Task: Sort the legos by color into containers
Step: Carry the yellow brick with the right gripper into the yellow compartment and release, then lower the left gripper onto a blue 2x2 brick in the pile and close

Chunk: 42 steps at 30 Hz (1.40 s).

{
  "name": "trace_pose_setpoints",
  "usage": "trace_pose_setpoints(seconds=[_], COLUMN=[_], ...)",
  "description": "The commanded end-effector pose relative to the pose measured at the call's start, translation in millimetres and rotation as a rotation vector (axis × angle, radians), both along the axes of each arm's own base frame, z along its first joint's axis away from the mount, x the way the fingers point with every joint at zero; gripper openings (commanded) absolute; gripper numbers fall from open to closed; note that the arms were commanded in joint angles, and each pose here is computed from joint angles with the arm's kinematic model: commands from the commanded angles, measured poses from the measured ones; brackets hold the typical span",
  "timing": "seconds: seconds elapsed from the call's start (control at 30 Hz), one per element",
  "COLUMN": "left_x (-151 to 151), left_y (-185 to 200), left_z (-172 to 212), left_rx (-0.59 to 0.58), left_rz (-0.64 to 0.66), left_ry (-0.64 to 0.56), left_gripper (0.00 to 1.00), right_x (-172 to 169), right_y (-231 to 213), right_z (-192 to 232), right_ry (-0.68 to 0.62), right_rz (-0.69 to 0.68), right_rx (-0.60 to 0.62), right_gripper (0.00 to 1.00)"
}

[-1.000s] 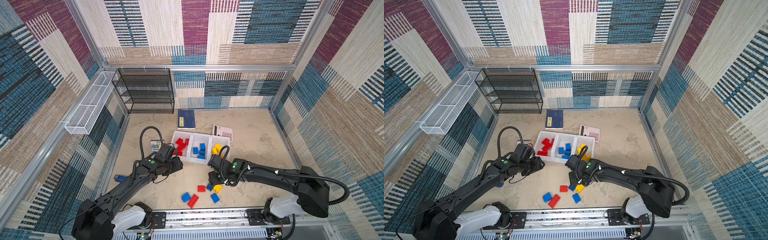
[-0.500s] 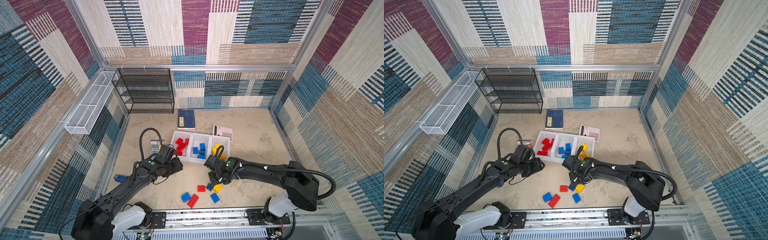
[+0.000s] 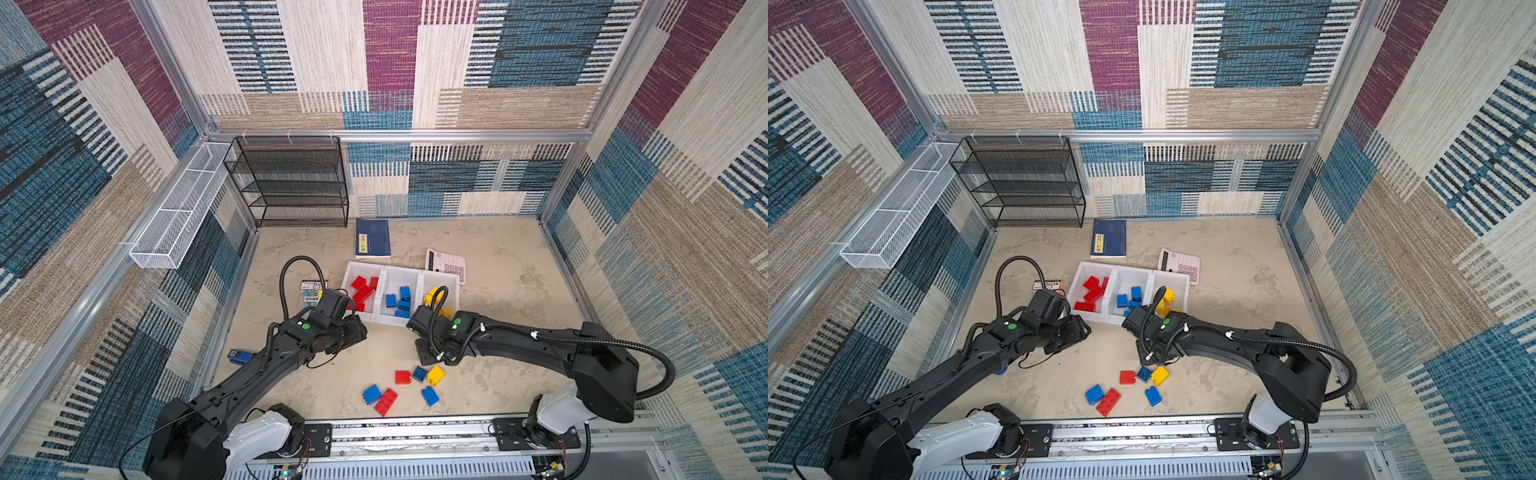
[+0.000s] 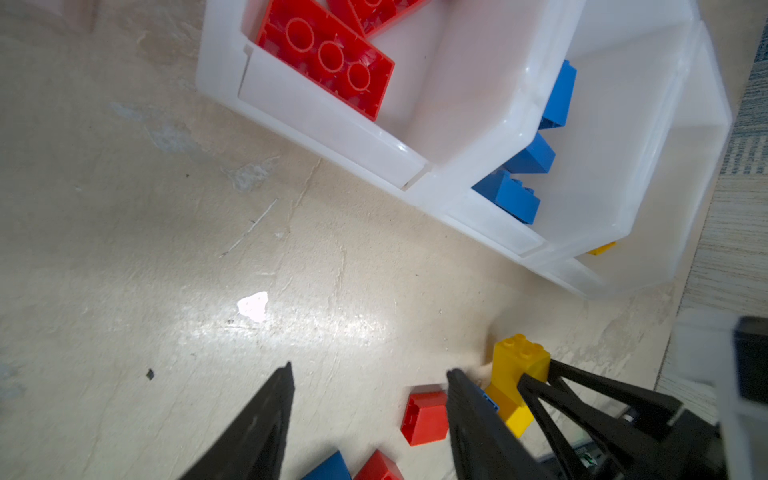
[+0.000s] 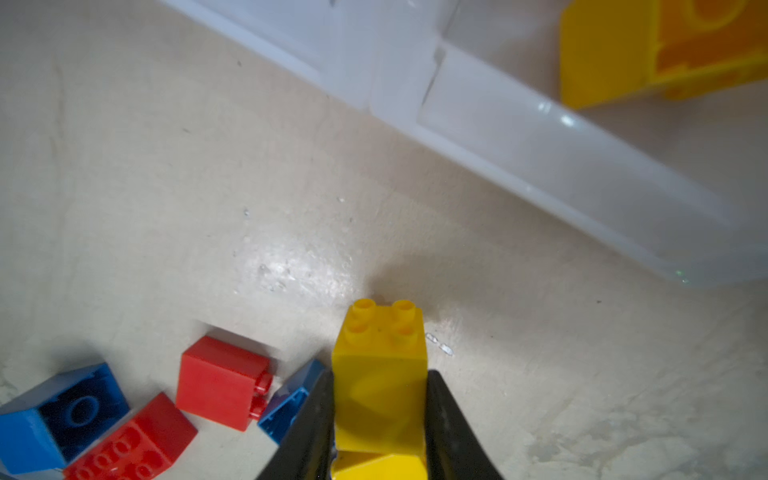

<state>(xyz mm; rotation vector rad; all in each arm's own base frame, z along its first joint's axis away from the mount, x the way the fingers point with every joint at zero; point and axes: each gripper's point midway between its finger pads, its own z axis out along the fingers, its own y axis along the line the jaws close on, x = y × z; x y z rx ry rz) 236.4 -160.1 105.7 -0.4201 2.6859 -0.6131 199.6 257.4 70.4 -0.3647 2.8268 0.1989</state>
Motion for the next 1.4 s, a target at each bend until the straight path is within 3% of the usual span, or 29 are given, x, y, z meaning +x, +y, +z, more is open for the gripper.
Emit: trace_pose_setpoints(seconds=[0.0,0.2,0.37,0.43,0.53,0.63,1.1,1.37], left_x=[1,-2,-7,-8,-10,-12,-17,-48], left_y=[0,1,0,1,3,4,3,5], left_z=[2,0,-1,-2,-2,-2,-3,-17], left_rx=[-0.006,-0.014,-0.032,-0.038,-0.039,-0.039,-0.046,-0.051], left_rz=[0.012,0.014,0.014,0.019,0.027,0.031,0.024,0.037], left_ry=[-0.007,-0.002,0.008,0.010,0.008,0.007,0.026,0.134], left_gripper=[0.62,0.62,0.62,0.62,0.62,0.62,0.62,0.62], right_x=[26,102,138,145,149,148,136,126], right_y=[-5,-31,-41,-45,-47,-47,-51,-53], right_z=[29,75,81,80,79,80,85,76], right_ry=[-0.104,-0.242,-0.272,-0.275,-0.275,-0.274,-0.268,-0.248], right_rz=[-0.004,-0.086,-0.118,-0.131,-0.143,-0.147,-0.152,-0.152], right_rx=[-0.017,0.022,0.027,0.027,0.024,0.035,0.061,0.087], right_gripper=[0.31,0.34,0.35,0.44,0.60,0.69,0.73,0.73])
